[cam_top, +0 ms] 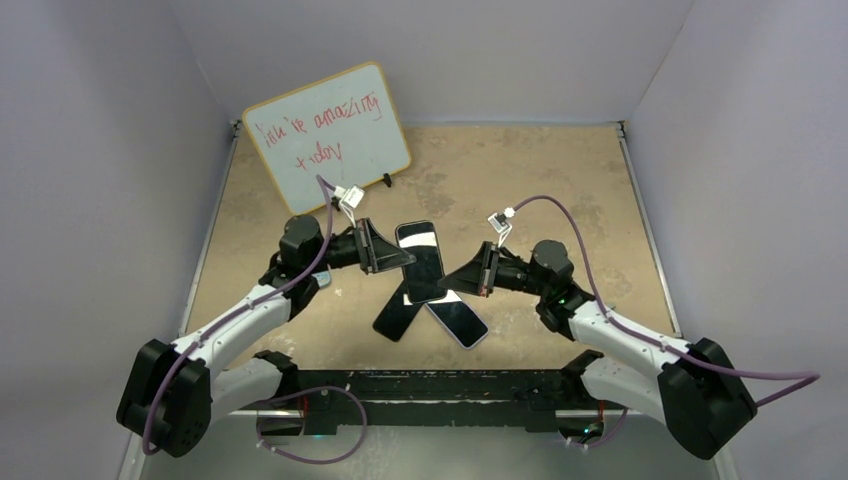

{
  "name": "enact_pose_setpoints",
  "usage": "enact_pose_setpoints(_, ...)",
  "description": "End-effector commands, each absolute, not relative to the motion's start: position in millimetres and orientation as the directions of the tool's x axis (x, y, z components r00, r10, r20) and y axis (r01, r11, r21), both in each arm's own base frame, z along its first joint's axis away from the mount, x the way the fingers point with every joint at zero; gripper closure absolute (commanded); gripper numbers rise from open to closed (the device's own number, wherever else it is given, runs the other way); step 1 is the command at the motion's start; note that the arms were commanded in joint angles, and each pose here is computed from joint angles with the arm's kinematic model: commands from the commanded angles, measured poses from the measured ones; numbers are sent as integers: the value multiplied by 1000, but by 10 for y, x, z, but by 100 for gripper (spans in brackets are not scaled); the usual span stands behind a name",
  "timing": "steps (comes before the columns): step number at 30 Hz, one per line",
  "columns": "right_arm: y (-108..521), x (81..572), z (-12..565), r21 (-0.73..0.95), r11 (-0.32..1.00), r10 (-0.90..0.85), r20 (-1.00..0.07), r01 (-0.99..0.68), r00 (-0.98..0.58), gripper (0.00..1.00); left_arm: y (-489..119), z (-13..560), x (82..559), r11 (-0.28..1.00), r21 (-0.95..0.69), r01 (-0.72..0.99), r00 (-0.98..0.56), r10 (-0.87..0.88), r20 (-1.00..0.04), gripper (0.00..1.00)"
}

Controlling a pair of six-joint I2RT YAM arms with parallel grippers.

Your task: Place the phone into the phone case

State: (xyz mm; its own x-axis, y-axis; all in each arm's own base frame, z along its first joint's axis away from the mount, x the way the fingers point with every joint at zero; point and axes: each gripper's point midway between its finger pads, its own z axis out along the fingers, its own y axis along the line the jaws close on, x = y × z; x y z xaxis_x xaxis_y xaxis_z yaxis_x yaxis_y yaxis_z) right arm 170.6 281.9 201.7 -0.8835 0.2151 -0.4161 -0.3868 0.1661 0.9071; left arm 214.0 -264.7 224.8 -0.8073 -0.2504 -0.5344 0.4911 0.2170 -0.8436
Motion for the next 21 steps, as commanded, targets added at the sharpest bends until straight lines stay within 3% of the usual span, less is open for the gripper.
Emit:
enact_pose_setpoints(1,2795,1779,2286,918,125,295,-397,-377,-869,100,-2555,2142,2255,335,-751,569,-726,-223,-650,100)
enact_pose_setpoints(3,2787,1749,2323,904,116,289,-427,-411,-857,99,-2571,2152,2218,310,-757,575,-733,-215,-645,100)
enact_pose_setpoints(11,2672,1691,2519,819,199,276,-574,-538,-771,28,-2623,2452,1867,121,-740,661,-727,-137,-672,100)
enact_pose_setpoints(16,2693,1724,2627,780,211,253,-626,-589,-738,13,-2613,2432,1687,52,-728,684,-725,-66,-686,100)
enact_pose_setpoints(21,2802,1796,2790,748,170,225,-663,-641,-714,12,-2596,2426,1544,-1,-718,696,-718,-45,-695,100)
